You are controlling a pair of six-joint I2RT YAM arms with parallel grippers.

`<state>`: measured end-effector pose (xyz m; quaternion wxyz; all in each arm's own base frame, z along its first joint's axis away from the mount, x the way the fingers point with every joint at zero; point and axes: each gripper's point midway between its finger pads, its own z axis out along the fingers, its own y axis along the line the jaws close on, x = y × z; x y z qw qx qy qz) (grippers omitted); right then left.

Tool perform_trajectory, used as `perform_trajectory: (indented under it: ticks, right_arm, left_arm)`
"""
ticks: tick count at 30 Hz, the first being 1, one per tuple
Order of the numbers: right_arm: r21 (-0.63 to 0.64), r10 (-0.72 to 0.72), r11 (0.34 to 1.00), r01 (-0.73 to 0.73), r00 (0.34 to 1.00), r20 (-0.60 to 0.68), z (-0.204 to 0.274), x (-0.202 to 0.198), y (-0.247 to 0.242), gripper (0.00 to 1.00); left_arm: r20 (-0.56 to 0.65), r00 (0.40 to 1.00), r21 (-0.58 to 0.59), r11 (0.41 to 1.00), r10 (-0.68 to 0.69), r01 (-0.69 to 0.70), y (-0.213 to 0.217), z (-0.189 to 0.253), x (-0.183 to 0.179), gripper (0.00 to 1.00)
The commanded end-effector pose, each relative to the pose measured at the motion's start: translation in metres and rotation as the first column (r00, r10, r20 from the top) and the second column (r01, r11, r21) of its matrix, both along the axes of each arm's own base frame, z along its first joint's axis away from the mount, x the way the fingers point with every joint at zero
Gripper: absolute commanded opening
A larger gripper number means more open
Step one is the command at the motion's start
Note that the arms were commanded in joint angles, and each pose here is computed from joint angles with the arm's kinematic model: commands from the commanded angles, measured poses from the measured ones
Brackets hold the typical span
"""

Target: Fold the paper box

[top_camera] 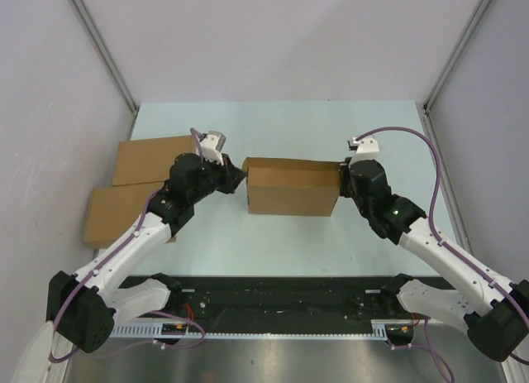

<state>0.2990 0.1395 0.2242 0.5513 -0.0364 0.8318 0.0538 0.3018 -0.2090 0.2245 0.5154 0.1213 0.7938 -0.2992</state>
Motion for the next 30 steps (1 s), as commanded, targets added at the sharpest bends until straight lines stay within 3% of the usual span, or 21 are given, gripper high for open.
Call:
perform_trajectory:
  ticks: [1, 14, 30]
  right_arm:
    - [0.075, 0.008, 0.997, -0.010, 1.000, 0.028, 0.015, 0.000, 0.008, 0.00]
    - [0.209, 0.029, 0.978, -0.026, 1.000, -0.011, 0.034, -0.002, 0.025, 0.00]
    - [0.090, -0.012, 0.996, 0.016, 0.999, -0.044, -0.006, -0.001, 0.017, 0.00]
  left_arm:
    - [0.038, 0.999, -0.093, 0.996, -0.011, 0.015, -0.006, 0.022, -0.003, 0.10]
    - [0.015, 1.000, -0.085, 0.996, 0.021, -0.020, -0.002, 0.011, -0.001, 0.06]
    - [0.020, 0.999, -0.079, 0.996, 0.033, -0.031, 0.001, 0.009, 0.000, 0.06]
